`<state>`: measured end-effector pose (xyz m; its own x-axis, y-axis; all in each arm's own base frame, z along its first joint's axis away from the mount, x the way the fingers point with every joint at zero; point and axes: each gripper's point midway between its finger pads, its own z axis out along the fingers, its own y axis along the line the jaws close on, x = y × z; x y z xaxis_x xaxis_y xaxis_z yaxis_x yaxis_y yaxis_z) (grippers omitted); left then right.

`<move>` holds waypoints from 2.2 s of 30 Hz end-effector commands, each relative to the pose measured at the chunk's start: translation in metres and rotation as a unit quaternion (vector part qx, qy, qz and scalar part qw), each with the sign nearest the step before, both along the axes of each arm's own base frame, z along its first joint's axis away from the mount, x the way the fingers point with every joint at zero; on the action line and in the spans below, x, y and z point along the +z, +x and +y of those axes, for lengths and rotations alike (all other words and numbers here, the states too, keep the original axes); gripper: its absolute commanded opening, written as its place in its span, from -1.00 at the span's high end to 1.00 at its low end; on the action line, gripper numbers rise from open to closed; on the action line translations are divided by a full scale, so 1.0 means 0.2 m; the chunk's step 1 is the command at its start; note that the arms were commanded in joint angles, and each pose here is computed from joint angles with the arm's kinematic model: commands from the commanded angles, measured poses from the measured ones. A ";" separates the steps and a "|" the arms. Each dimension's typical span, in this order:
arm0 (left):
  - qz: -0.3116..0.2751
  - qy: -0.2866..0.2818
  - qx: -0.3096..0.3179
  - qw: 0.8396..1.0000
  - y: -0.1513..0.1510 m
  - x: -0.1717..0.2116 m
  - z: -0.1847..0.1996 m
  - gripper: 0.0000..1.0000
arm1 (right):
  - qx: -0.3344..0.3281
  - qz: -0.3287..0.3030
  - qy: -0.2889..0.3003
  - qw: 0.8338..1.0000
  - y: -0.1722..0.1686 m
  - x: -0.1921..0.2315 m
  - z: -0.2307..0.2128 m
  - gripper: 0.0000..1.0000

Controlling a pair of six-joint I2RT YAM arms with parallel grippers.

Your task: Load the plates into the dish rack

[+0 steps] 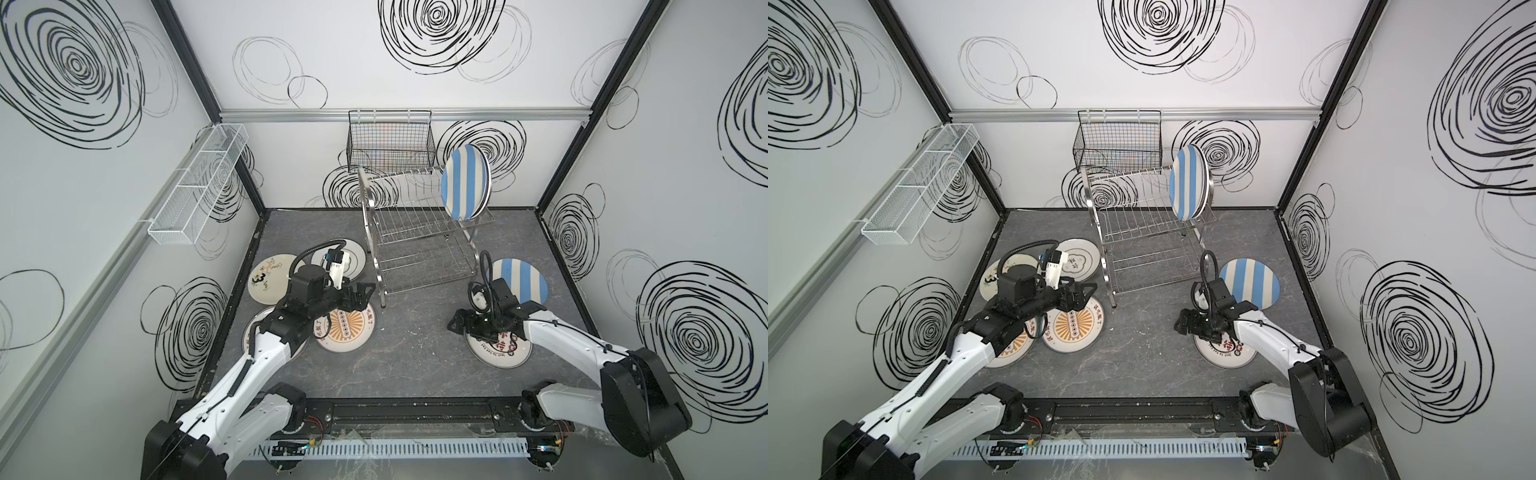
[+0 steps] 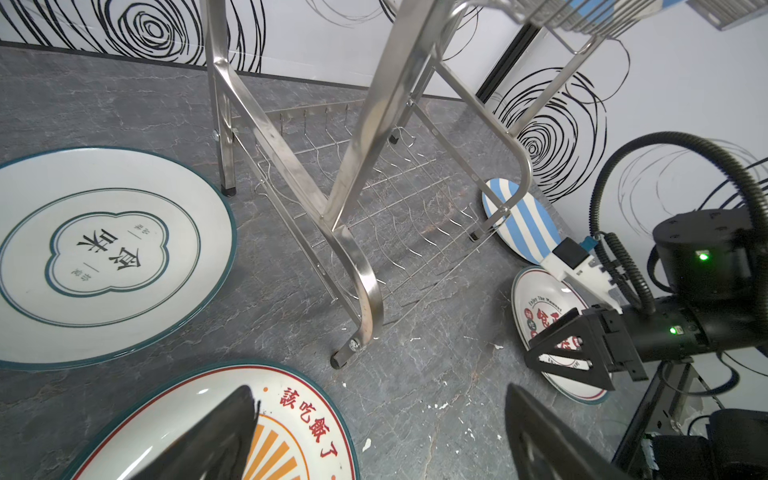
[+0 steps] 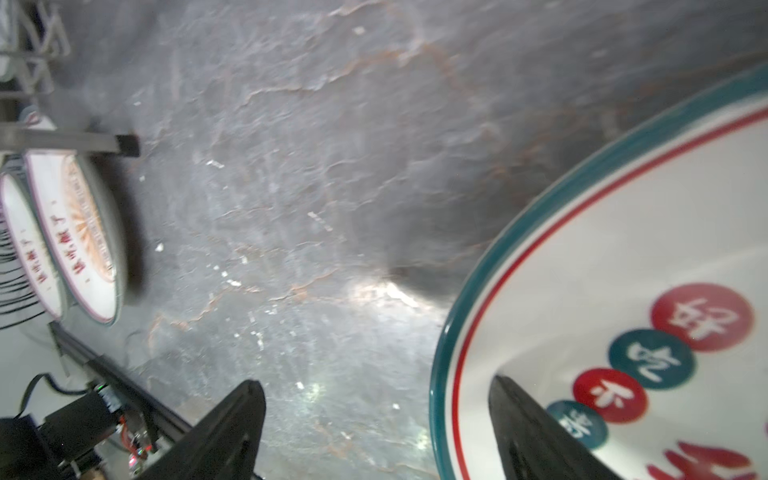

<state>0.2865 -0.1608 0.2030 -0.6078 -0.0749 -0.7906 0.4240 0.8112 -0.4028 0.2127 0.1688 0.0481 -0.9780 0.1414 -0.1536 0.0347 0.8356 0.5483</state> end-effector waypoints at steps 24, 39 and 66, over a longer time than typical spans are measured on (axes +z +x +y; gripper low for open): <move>0.050 -0.020 -0.004 0.999 -0.23 -0.05 -0.05 -0.92 | 0.193 -0.075 0.167 0.964 -0.16 0.29 0.83 -0.74; 0.087 -0.061 -0.084 0.991 -0.43 -0.26 -0.41 -0.92 | -0.072 -0.059 -0.180 0.979 -0.09 0.07 -0.20 -0.73; 0.135 0.045 -0.125 0.982 -0.38 -0.64 -0.75 -0.92 | -0.131 -0.099 0.019 0.986 -0.13 -0.09 -0.21 -0.49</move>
